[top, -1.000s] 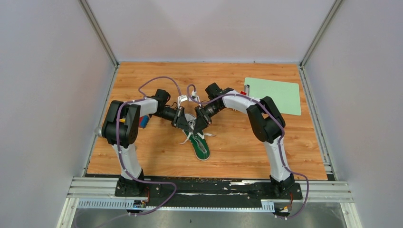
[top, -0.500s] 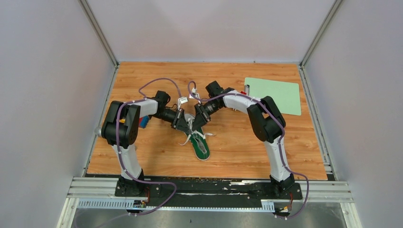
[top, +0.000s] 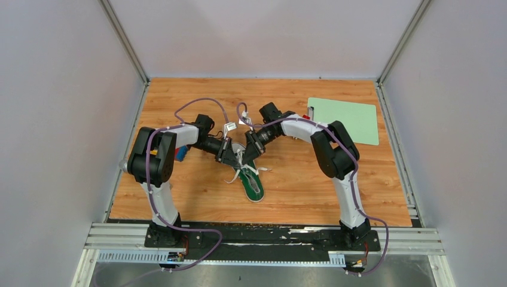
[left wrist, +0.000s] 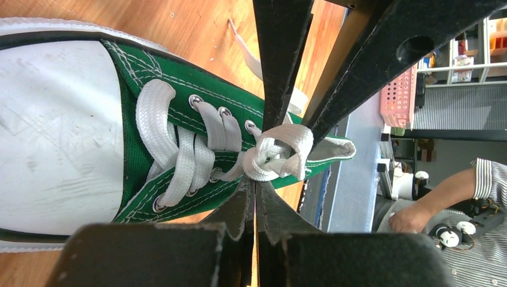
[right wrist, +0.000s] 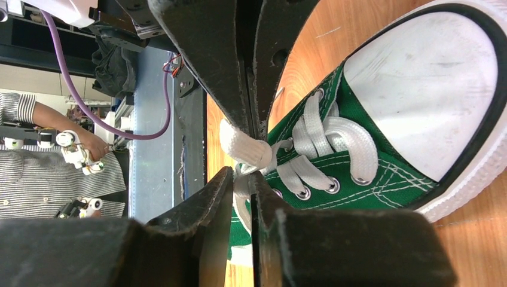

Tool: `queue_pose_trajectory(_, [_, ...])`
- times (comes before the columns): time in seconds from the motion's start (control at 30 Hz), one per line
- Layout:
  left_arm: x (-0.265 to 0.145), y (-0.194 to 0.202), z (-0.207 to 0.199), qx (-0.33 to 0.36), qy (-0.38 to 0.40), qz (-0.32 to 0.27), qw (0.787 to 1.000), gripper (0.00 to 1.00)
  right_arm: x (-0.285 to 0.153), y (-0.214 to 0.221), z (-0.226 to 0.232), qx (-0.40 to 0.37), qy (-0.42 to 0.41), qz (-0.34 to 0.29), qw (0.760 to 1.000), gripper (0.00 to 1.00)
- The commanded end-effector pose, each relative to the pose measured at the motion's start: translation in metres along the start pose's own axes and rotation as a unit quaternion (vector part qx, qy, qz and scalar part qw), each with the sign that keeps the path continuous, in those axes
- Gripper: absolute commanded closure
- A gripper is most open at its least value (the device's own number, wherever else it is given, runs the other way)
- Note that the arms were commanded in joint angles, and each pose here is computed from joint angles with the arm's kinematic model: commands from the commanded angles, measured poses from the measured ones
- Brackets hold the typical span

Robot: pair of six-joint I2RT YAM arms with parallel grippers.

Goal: Tie the shoes
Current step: Cross the shoelace with the shoelace.

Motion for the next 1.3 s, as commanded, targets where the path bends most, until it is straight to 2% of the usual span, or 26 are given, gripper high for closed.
queue_pose_trajectory(0.0, [-0.005, -0.002, -0.012, 0.036, 0.003, -0.005, 0.999, 1.00, -0.002, -0.001, -0.005, 0.001, 0.000, -0.009, 1.000, 0.81])
queue_pose_trajectory(0.37, [-0.003, 0.000, -0.016, 0.043, 0.011, 0.001, 0.999, 1.00, -0.003, -0.001, -0.006, 0.006, 0.001, -0.012, 1.000, 0.87])
queue_pose_trajectory(0.5, [-0.003, -0.002, -0.015, 0.040, 0.010, 0.000, 0.999, 1.00, -0.003, 0.000, -0.003, -0.003, -0.003, -0.012, 1.000, 0.84])
queue_pose_trajectory(0.63, [-0.003, -0.002, -0.014, 0.038, 0.005, 0.000, 0.999, 0.90, -0.003, 0.001, -0.001, -0.005, -0.007, -0.012, 1.000, 0.80])
queue_pose_trajectory(0.67, [-0.003, -0.002, -0.014, 0.039, 0.003, 0.000, 0.999, 0.83, -0.003, 0.002, -0.001, -0.005, -0.007, -0.012, 1.000, 0.80])
queue_pose_trajectory(0.73, [-0.004, -0.003, -0.015, 0.039, 0.002, -0.002, 0.999, 0.72, -0.002, 0.002, -0.001, -0.006, -0.006, -0.010, 1.000, 0.83])
queue_pose_trajectory(0.8, [-0.004, -0.005, -0.016, 0.039, 0.007, -0.002, 0.999, 0.66, -0.002, 0.001, -0.001, -0.008, -0.004, -0.010, 1.000, 0.87])
queue_pose_trajectory(0.97, [-0.003, -0.007, -0.022, 0.044, 0.022, 0.000, 0.999, 0.59, -0.002, 0.001, -0.003, -0.009, -0.002, -0.010, 1.000, 0.94])
queue_pose_trajectory(1.27, [-0.001, -0.009, -0.023, 0.023, 0.029, -0.002, 0.999, 0.48, -0.001, 0.001, -0.002, -0.012, 0.002, -0.006, 1.000, 0.95])
Point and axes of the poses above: each gripper's point midway between its finger pads, its own x axis out along the fingers, its own z axis along the line the jaws close on, y = z × x, the point moved 5 cm from there along -x, back along the fingers, and after that the axes turned 15 degrees about -x, right-handed, at the moved point
